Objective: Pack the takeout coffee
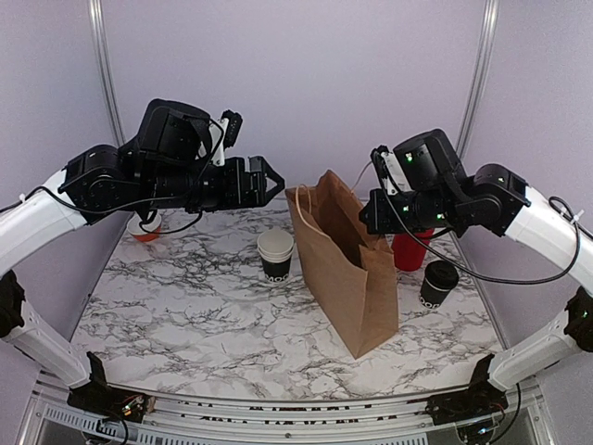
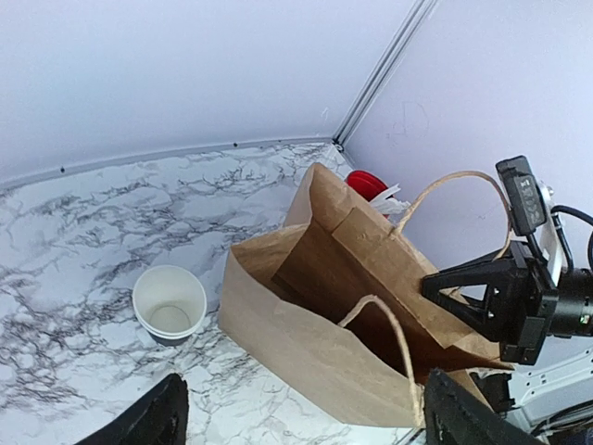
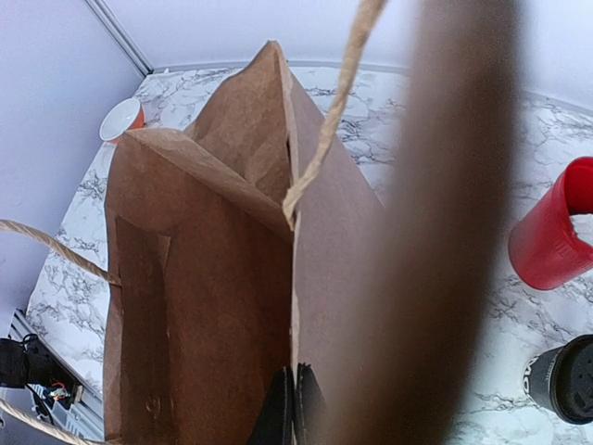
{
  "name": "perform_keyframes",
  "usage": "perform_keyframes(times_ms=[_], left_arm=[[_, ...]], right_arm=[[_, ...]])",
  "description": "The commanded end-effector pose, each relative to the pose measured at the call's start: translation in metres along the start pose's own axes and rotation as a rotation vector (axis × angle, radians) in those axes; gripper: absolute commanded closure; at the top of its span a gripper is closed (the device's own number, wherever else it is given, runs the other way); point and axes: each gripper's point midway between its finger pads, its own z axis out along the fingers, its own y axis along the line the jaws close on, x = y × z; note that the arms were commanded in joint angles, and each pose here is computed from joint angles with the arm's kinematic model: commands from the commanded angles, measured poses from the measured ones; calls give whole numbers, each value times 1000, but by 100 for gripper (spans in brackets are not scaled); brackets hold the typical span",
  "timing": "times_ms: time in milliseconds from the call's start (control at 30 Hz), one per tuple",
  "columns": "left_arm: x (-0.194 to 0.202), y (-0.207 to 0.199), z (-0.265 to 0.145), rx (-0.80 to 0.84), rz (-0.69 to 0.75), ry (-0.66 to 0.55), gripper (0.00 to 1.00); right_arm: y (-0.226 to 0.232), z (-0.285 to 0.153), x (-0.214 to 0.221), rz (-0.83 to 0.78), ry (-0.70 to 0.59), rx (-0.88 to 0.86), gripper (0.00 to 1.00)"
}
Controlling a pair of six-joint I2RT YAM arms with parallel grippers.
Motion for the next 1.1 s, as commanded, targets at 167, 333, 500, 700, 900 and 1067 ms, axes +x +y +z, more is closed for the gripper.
perform_keyframes(times_ms=[167, 333, 500, 700, 900, 1067], left_arm=[[-6, -35, 4, 224, -166, -4, 21], [-1, -43, 14, 252, -162, 25, 32], [3, -36, 22, 206, -148, 29, 41], [8, -37, 31, 199, -137, 48, 45], [11, -48, 41, 233, -123, 78, 62], [5, -55, 38, 261, -107, 73, 78]], right_arm=[[4, -8, -27, 8, -72, -13, 100], [4, -10, -30, 12, -82, -14, 100], [5, -9, -31, 11, -82, -17, 100], [6, -6, -31, 7, -80, -16, 100], [6, -5, -31, 6, -81, -14, 100], [2, -8, -31, 6, -82, 0, 100]])
